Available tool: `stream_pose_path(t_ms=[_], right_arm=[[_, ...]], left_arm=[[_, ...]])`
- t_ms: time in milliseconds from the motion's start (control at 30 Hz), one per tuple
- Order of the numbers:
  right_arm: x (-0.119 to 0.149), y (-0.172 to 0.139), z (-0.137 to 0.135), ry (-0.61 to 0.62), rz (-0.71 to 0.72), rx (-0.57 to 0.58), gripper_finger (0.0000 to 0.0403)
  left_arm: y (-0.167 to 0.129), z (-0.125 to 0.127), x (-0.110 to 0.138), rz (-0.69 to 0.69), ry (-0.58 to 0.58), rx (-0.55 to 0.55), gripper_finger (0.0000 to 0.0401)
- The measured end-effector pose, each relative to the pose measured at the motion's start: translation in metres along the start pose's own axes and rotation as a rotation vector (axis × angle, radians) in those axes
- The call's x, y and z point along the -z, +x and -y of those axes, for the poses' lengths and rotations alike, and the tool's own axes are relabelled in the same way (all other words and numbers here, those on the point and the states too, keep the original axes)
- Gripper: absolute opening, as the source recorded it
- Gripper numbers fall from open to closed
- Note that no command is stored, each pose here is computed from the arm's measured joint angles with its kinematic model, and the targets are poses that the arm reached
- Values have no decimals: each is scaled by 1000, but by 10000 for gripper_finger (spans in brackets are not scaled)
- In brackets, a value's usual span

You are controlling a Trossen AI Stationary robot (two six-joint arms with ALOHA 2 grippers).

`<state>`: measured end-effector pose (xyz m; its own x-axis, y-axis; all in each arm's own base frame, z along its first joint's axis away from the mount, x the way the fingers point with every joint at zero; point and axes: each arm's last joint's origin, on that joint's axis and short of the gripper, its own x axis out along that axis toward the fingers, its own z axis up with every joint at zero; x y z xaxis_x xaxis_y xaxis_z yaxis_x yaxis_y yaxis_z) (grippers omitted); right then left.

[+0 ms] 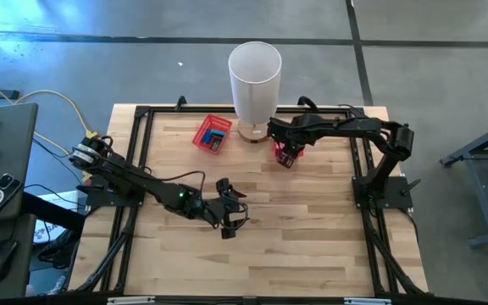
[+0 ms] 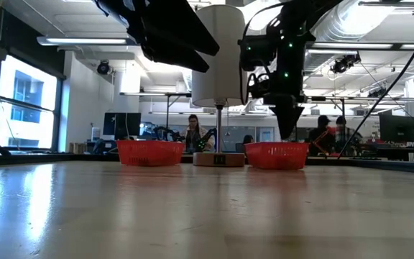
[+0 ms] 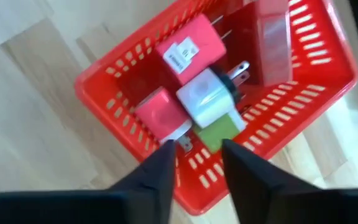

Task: Sort adapters and digital timers
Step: Return to Home Position

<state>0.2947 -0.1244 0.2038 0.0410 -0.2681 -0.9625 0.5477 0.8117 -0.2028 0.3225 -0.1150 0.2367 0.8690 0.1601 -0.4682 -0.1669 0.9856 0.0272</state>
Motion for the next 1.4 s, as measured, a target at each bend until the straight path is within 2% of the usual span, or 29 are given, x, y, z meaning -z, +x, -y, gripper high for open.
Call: stream_pose_path(t_ms=[133,167,367,500,700,767,900,967,1033,1167,1400], right_arm=[[1,0,-1,-10,-10,9,24],[1,-1,-2,-19,-7,18,13],[5,-8,-15,-91,22,65,3],[11,-28,-22,-118,94,102,2],[31,-74,-27,-161,223,61,2],[41,-90,-25,-180,261,35,2],[59,-116,-22,-200,332,2,2],[71,-128,-20,-267,345,-37,2],[84,-140,-18,-329,372,-102,2],[111,-157,-9,-368,440,-253,2],[162,-154,5,-361,613,-396,2]], left_arm=[[2,-4,-1,3,-26,-20,342],[2,-5,-1,3,-41,-24,338],[3,-7,-2,7,-112,-29,284],[4,-9,-3,9,-124,-35,213],[1,-14,-8,24,-129,-41,48],[0,-17,-10,24,-128,-46,14],[-6,-23,-17,46,-126,-52,3],[-13,-28,-21,53,-114,-49,1],[-22,-34,-27,62,-104,-45,1],[-48,-47,-38,72,-46,-54,1],[-97,-74,-47,73,-29,-82,1]])
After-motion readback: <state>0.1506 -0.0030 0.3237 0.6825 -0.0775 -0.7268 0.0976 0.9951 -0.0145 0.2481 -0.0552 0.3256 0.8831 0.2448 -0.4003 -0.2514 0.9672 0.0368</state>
